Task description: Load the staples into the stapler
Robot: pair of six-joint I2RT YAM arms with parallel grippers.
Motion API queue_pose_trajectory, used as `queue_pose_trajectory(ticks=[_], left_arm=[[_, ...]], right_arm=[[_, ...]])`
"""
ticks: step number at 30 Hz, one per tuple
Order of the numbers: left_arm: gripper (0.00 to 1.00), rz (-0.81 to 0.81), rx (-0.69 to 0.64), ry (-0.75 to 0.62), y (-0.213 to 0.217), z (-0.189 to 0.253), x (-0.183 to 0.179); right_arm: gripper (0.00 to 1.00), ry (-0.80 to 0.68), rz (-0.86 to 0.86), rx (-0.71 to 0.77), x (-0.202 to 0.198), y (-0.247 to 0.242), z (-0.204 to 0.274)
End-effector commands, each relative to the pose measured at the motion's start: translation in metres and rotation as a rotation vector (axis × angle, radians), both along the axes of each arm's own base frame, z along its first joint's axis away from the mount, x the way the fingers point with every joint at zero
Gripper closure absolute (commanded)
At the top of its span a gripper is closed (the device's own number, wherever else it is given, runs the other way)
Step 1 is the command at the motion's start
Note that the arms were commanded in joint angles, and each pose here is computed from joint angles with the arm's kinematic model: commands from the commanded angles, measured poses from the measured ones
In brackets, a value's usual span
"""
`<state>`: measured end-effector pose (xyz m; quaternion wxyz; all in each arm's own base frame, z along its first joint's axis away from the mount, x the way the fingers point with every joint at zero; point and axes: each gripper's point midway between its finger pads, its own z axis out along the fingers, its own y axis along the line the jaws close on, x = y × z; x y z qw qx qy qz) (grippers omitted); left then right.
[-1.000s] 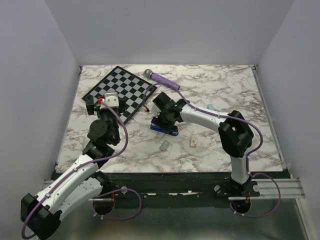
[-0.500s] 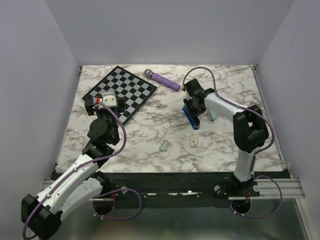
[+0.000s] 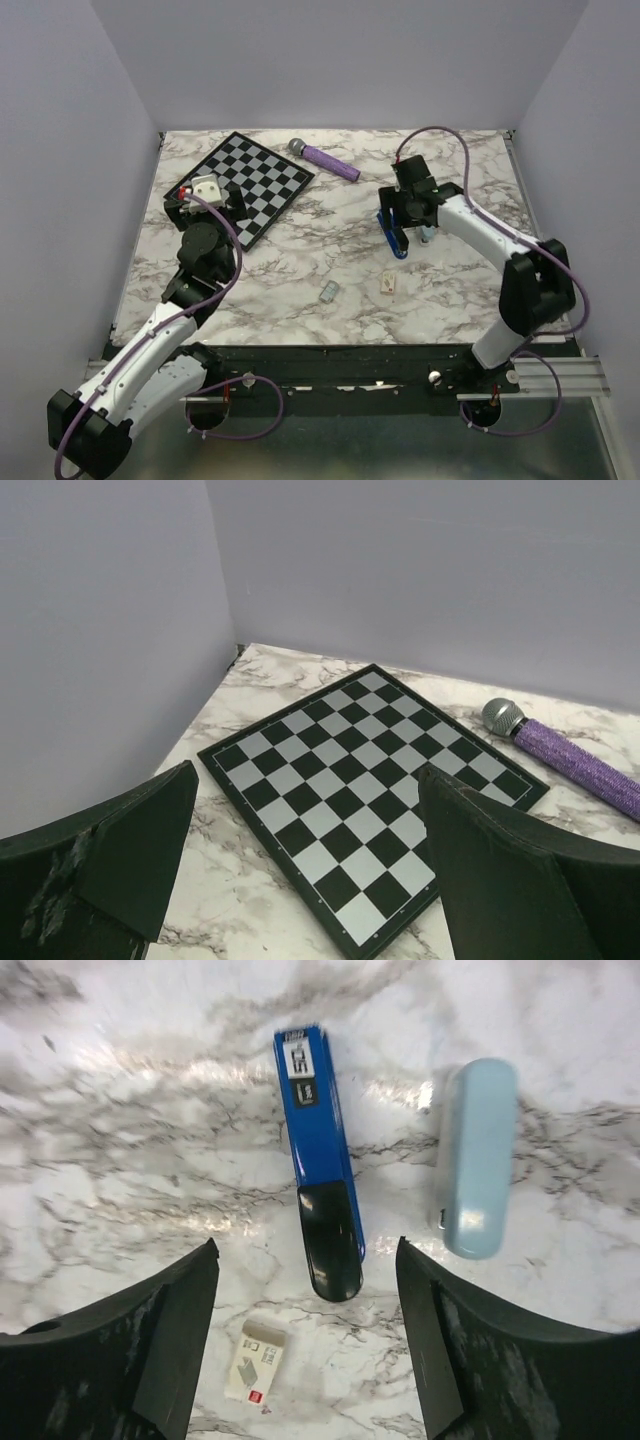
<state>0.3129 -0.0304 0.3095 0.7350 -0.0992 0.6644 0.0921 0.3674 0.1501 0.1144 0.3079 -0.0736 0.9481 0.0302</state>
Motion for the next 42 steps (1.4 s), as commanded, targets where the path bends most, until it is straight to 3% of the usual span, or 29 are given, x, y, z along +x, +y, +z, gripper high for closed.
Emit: queue_pose_trajectory(ticks=[1, 5, 7, 10, 16, 24, 42], left_arm=[[0.01, 0.034, -0.090, -0.067, 0.014, 0.025, -0.012], [0.01, 0.064, -0.125, -0.168, 0.030, 0.043, -0.031], [0.01, 0.062, -0.141, -0.244, 0.039, 0.056, -0.044], [0.01, 0.052, -0.194, -0.356, 0.048, 0.068, -0.062], [0.01, 0.018, -0.180, -0.419, 0.057, 0.081, -0.090], [0.01, 0.044, -0.219, -0.499, 0.072, 0.070, -0.113], [0.01, 0.030, -0.239, -0.444, 0.063, 0.055, -0.096]], right_arm=[[0.17, -0.260, -0.136, 0.102, 0.006, -0.027, 0.073], [0.06, -0.511, -0.240, 0.163, -0.025, -0.063, 0.146], [0.01, -0.575, -0.309, 0.153, -0.042, -0.083, 0.153], [0.00, -0.714, -0.379, 0.184, -0.072, -0.108, 0.184], [0.00, -0.958, -0.435, 0.199, -0.130, -0.149, 0.206], [0.00, -1.227, -0.417, 0.223, -0.166, -0.168, 0.224], [0.00, -1.223, -0.251, 0.151, -0.163, -0.150, 0.229]])
